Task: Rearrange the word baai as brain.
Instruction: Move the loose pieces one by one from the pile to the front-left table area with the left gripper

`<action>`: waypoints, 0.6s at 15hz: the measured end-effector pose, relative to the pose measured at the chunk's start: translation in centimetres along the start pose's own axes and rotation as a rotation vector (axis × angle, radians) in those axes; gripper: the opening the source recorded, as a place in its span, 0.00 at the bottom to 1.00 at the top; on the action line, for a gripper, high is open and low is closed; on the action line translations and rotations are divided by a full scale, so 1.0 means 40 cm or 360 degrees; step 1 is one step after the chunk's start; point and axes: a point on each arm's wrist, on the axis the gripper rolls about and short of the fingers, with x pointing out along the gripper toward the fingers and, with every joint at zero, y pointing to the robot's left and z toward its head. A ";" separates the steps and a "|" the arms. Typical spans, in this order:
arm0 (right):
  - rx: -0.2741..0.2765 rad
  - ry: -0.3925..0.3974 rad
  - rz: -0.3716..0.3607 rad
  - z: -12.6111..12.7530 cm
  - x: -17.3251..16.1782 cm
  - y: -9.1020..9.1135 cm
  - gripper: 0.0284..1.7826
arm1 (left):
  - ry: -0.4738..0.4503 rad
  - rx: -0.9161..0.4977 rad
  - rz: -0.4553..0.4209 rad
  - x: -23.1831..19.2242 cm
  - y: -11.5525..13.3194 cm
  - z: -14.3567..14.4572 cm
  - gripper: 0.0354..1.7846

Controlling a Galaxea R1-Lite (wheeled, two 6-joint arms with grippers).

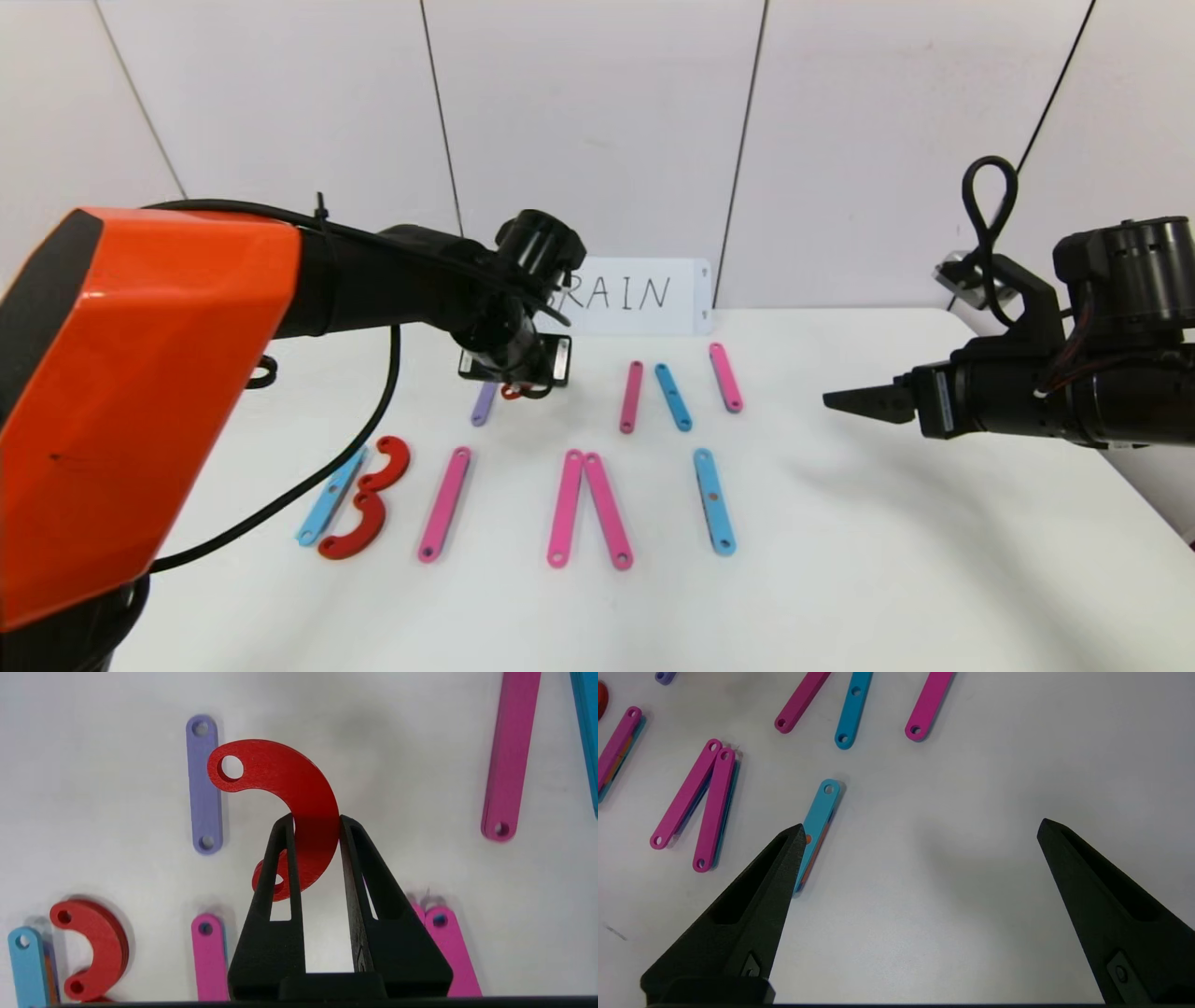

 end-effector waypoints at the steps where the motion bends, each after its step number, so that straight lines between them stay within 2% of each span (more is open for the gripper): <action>1: 0.0000 0.0000 0.0001 0.000 0.000 0.000 0.97 | 0.0030 0.0012 -0.0029 -0.016 0.006 -0.008 0.15; 9: 0.0001 0.0000 0.0003 0.000 0.000 0.000 0.97 | 0.0216 0.0074 -0.0063 -0.060 0.036 -0.095 0.15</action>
